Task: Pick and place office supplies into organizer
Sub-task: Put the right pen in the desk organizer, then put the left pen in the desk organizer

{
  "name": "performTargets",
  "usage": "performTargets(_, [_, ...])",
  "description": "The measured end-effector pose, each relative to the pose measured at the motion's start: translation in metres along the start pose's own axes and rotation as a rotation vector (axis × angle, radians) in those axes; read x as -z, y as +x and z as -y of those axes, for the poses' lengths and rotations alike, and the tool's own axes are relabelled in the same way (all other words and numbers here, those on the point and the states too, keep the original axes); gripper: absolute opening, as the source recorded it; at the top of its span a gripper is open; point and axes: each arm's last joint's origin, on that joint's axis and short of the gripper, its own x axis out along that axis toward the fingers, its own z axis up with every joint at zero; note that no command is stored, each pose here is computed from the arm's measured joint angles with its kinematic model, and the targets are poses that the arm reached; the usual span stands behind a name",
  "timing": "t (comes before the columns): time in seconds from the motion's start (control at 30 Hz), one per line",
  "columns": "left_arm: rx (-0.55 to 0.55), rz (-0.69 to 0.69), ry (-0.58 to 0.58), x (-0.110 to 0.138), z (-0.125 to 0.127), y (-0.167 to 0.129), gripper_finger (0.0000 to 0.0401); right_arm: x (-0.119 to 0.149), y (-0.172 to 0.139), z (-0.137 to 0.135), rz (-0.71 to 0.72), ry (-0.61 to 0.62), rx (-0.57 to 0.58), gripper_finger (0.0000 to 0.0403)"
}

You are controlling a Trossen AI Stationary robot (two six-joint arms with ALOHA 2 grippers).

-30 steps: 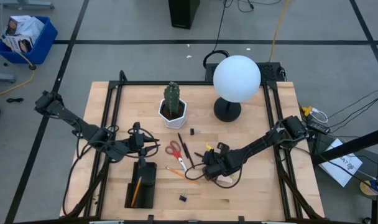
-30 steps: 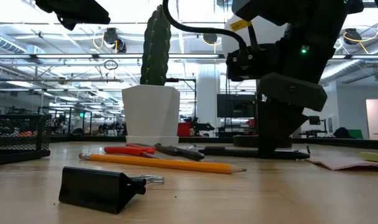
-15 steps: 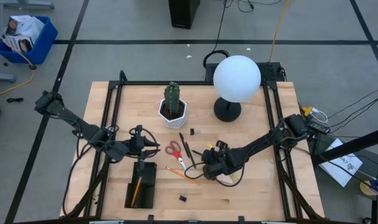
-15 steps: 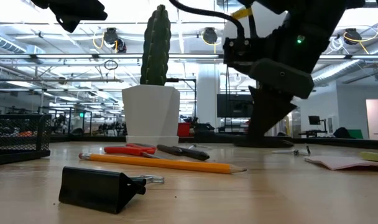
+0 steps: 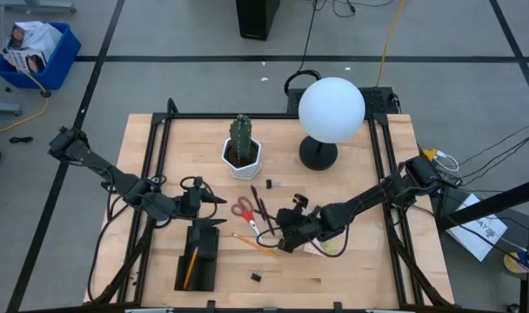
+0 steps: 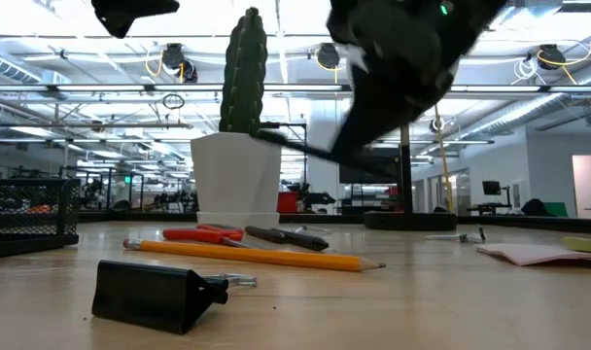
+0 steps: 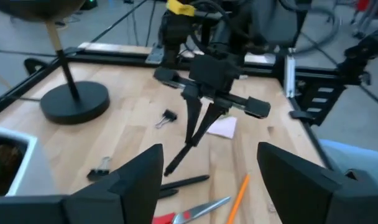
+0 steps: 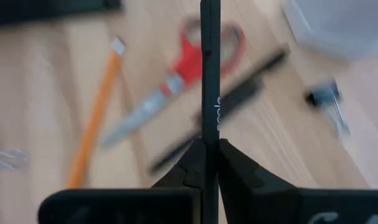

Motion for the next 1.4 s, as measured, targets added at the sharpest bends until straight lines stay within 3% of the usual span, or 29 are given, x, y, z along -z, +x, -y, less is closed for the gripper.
performTargets(0.2, [0.011,0.021,0.004,-0.002,0.001,0.000,0.0257,-0.022,-0.006,-0.009,0.204,-0.068,-0.072,0.0014])
performTargets(0.6, [0.006,0.023,0.010,-0.002,0.001,0.000,0.0218,-0.043,-0.014,-0.016,0.417,-0.157,-0.120,0.0004])
performTargets(0.87, [-0.002,-0.011,-0.023,0.011,-0.002,0.002,0.0215,-0.034,-0.015,-0.020,0.358,-0.164,-0.127,0.0003])
performTargets(1.0, [-0.009,-0.022,-0.023,0.016,-0.003,0.003,0.0214,-0.029,-0.011,-0.028,0.327,-0.163,-0.260,0.0001])
performTargets(1.13, [-0.025,-0.016,-0.023,0.016,-0.003,0.003,0.0207,-0.025,0.002,-0.037,0.339,-0.171,-0.328,0.0037])
performTargets(1.4, [-0.019,0.013,-0.015,0.013,-0.003,0.003,0.0204,0.000,0.047,-0.049,0.327,-0.219,-0.333,0.0183])
